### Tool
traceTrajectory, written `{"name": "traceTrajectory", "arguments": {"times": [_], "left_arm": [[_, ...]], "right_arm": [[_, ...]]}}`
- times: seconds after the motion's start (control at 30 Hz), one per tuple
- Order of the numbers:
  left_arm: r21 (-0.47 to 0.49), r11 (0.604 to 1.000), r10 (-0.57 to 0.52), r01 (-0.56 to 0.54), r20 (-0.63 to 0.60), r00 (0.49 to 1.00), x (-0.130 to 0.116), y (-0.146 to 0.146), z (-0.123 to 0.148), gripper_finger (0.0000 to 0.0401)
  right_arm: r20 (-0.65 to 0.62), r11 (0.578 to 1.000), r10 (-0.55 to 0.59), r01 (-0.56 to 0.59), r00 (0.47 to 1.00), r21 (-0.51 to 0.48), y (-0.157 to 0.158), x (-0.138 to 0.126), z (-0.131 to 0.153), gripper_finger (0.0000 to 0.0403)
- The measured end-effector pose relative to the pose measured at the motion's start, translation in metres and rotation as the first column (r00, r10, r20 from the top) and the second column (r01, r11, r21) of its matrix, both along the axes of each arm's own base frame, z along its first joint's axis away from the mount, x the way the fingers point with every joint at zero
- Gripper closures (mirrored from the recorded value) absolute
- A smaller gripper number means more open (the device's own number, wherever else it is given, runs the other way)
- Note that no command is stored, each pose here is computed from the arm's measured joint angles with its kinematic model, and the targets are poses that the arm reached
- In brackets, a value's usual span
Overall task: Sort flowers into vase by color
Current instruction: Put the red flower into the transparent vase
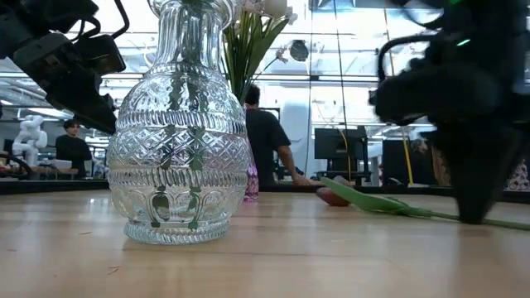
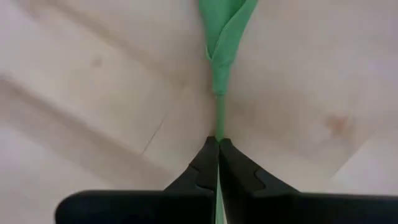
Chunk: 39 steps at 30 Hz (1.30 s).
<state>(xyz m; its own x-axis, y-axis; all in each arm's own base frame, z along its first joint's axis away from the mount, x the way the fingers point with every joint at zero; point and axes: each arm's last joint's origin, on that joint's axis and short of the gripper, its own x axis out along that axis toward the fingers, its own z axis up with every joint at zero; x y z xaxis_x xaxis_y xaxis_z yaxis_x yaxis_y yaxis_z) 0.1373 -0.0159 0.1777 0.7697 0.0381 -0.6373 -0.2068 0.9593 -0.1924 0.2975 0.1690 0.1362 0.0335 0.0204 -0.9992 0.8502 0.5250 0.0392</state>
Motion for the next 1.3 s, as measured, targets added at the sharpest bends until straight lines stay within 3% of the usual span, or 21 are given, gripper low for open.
{"name": "traceTrajectory", "arguments": {"times": [0.2,0.43,0.53,0.67,0.83,0.9,1.03,1.3], "left_arm": [[-0.081,0.997,0.013,-0.012,0.002,1.000,-0.001,-0.007,0.000,0.0265],[-0.141,0.989,0.043,-0.042,0.010,0.999,-0.004,-0.020,0.000,0.0265],[-0.150,0.988,0.048,-0.046,0.011,0.999,-0.004,-0.024,0.000,0.0265],[-0.166,0.985,0.046,-0.040,0.036,0.998,-0.002,-0.030,0.000,0.0265],[-0.218,0.974,0.066,-0.056,0.040,0.997,0.001,-0.037,-0.001,0.0265],[-0.231,0.971,0.065,-0.055,0.033,0.997,0.002,-0.040,-0.002,0.0265],[-0.268,0.961,0.068,-0.063,0.012,0.998,0.003,-0.045,-0.005,0.0265],[-0.282,0.959,0.025,-0.012,0.043,0.999,0.006,-0.056,-0.005,0.0265]], "right_arm": [[0.092,1.000,0.000,-0.002,0.996,0.023,0.034,-0.017,0.009,0.0403],[0.368,0.998,0.022,0.001,0.929,-0.061,0.077,-0.053,0.039,0.0402],[0.514,0.994,0.031,0.029,0.857,-0.109,0.095,-0.074,0.050,0.0402],[0.697,0.972,0.080,0.099,0.713,-0.214,0.106,-0.087,0.058,0.0402],[0.836,0.915,0.204,0.206,0.509,-0.348,0.113,-0.091,0.068,0.0402],[0.856,0.887,0.246,0.249,0.455,-0.388,0.113,-0.085,0.072,0.0402],[0.857,0.871,0.301,0.245,0.418,-0.426,0.117,-0.076,0.079,0.0402],[0.830,0.864,0.423,0.115,0.363,-0.490,0.128,-0.060,0.096,0.0402]]}}
